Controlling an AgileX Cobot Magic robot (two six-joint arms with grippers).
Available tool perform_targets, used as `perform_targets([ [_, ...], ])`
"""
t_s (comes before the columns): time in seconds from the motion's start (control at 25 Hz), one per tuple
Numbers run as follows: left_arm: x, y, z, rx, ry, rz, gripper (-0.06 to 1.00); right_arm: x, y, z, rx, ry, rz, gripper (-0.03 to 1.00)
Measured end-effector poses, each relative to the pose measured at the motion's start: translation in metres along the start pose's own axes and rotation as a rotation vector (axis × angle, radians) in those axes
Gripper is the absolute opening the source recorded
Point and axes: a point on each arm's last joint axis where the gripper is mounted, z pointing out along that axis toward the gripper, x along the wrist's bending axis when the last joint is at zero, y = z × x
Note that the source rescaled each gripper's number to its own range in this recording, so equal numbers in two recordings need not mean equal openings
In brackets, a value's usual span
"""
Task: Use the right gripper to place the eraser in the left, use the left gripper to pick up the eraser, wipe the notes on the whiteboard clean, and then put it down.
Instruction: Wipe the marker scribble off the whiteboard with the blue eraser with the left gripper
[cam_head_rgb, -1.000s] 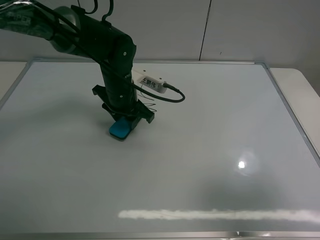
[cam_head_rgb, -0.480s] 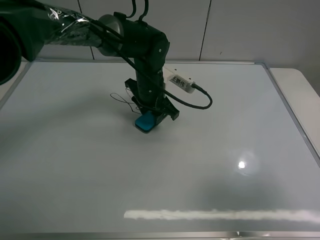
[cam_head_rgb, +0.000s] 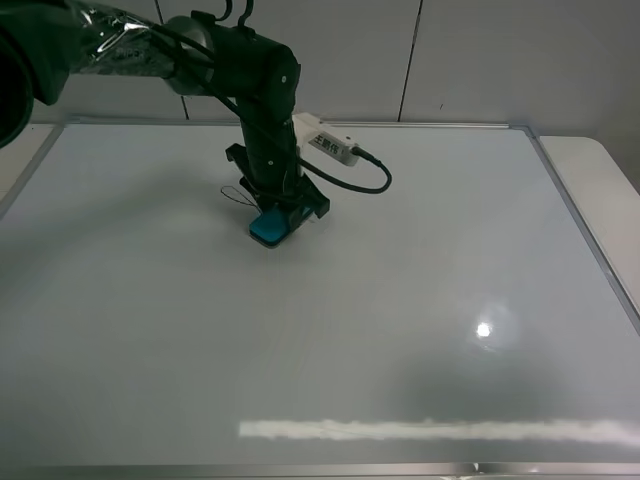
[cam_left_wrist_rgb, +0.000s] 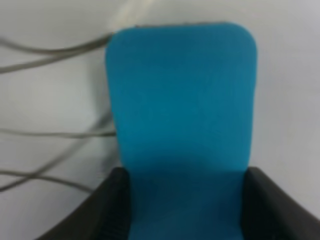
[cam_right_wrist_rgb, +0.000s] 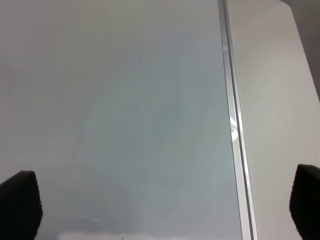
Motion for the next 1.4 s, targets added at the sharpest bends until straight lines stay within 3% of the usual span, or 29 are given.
perform_targets([
  [0.44, 0.124, -0.020, 0.000, -0.065, 0.071, -0.188, 0.01, 0.000, 0.000, 0.000, 0.000, 0.000, 0.000, 1.00],
  [0.56, 0.142, -0.026, -0.002, -0.067, 0.083, -0.214, 0.01, 0.000, 0.000, 0.000, 0.000, 0.000, 0.000, 1.00],
  [0.68, 0.144, -0.027, -0.002, -0.066, 0.083, -0.217, 0.01, 0.000, 0.000, 0.000, 0.000, 0.000, 0.000, 1.00],
  [0.92, 0.116, -0.015, -0.002, -0.066, 0.101, -0.117, 0.01, 0.000, 0.000, 0.000, 0.000, 0.000, 0.000, 1.00],
  [1.4, -0.038, 0.014, 0.007, -0.120, -0.063, 0.104, 0.01, 0.000, 0.000, 0.000, 0.000, 0.000, 0.000, 1.00],
])
